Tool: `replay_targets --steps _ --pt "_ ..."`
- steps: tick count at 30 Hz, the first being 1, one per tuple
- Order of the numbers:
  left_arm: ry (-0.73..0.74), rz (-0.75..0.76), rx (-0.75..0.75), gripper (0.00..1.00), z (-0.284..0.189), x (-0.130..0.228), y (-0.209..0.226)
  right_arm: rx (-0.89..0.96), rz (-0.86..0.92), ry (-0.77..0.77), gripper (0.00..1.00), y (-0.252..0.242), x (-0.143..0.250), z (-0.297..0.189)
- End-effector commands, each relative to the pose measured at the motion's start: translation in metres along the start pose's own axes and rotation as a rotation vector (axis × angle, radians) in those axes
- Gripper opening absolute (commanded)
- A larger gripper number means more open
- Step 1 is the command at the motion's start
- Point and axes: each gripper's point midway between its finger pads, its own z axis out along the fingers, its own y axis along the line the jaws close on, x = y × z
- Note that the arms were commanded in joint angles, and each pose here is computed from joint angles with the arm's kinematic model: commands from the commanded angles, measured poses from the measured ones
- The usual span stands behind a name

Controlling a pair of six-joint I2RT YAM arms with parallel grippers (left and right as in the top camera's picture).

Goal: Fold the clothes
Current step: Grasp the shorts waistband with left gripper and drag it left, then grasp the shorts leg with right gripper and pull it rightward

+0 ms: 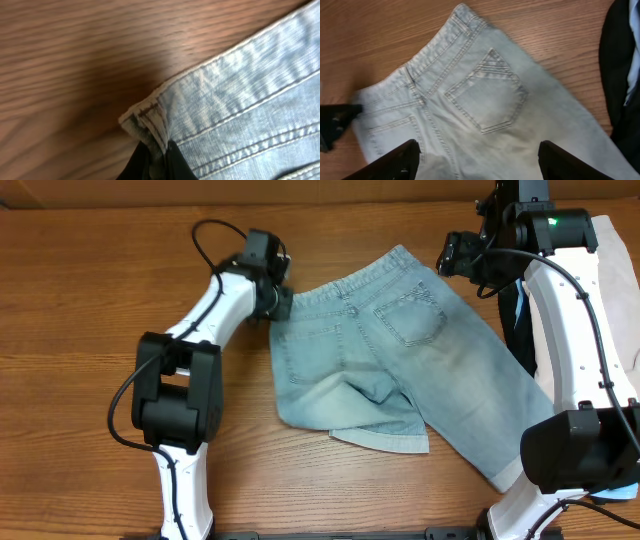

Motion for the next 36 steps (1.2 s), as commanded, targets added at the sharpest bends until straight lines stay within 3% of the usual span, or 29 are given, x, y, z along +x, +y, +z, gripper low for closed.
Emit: replay_targets --steps 1,4,6,9,10,22,27,30,36 --pt "-0.133 -0.092 -0.152 0.04 -0.056 -0.057 0.082 -0.009 -0.016 0.017 0.79 0.006 0.009 0.003" --pt "-0.202 -0.172 -0.2 0.06 -0.098 -0.079 0.13 -0.046 -0.039 0.076 0.79 0.02 0.029 0.022" --pt "-0.223 -0.211 -0.22 0.16 -0.116 -0.082 0.154 -0.074 -0.051 0.108 0.79 0.028 0.04 0.031" --pt "-0.223 -0.259 -0.236 0.94 -0.125 -0.076 0.181 -0.157 -0.089 0.193 0.79 0.055 0.072 0.051" --pt "-0.21 -0.27 -0.239 1.0 -0.125 -0.071 0.186 -0.178 -0.102 0.214 0.8 0.062 0.08 0.054" --pt "-0.115 -0.326 -0.232 1.0 -0.122 -0.046 0.187 -0.283 -0.523 0.344 0.8 0.191 0.207 0.061" --pt "-0.101 -0.328 -0.231 1.0 -0.122 -0.042 0.187 -0.291 -0.44 0.385 0.79 0.207 0.244 0.077" --pt "-0.093 -0.333 -0.232 1.0 -0.122 -0.039 0.189 -0.367 -0.375 0.452 0.73 0.218 0.274 0.087" --pt "-0.072 -0.335 -0.23 1.0 -0.121 -0.035 0.188 -0.443 -0.262 0.571 0.73 0.22 0.308 0.101"
